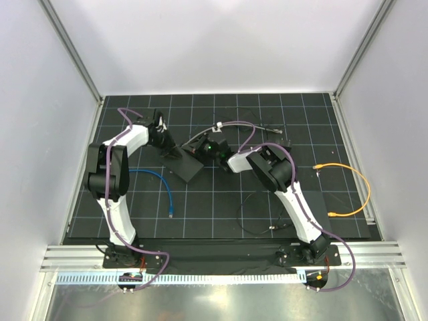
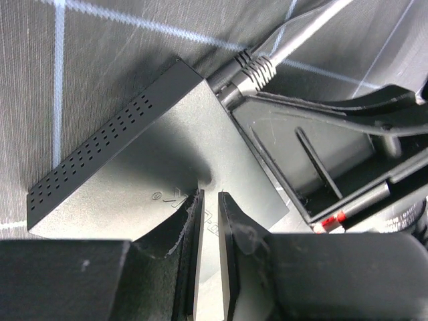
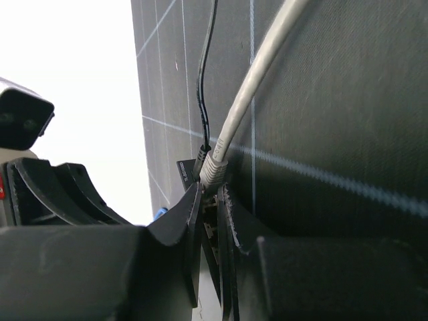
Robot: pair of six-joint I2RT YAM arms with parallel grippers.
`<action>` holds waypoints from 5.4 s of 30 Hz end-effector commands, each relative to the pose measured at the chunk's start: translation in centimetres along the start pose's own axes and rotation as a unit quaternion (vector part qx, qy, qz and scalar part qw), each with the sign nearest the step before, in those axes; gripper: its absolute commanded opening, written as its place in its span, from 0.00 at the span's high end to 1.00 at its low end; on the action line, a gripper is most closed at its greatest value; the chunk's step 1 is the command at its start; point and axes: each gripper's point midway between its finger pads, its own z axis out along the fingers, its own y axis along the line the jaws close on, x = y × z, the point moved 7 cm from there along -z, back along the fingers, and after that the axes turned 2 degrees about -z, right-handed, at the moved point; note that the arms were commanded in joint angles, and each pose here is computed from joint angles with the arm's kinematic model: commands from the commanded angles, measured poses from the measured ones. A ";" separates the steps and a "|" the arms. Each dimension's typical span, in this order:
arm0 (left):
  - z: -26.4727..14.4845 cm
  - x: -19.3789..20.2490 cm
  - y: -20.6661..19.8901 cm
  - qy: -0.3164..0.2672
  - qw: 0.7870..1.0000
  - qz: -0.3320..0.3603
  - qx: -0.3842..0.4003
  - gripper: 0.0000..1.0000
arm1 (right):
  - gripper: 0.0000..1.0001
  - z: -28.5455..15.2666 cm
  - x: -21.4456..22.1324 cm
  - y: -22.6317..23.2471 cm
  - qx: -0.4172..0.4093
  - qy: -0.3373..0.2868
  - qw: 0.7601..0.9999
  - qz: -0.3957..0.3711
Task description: Pull the plug from the switch port
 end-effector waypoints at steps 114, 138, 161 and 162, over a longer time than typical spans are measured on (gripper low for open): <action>-16.3 13.1 -6.5 -0.133 0.966 0.222 0.014 1.00 | 0.25 -37.3 -5.2 11.3 0.171 0.034 0.950 -0.259; -15.9 6.8 8.4 -0.339 0.932 -0.078 -0.104 1.00 | 0.25 -36.2 -3.4 9.7 0.140 0.085 0.961 -0.224; -13.7 9.2 11.2 -0.301 0.926 -0.185 -0.133 0.41 | 0.23 -33.1 -3.2 7.2 0.165 0.131 0.956 -0.205; -13.8 9.0 10.7 -0.294 0.933 -0.170 -0.119 0.41 | 0.21 -32.6 -3.5 7.0 0.175 0.127 0.956 -0.201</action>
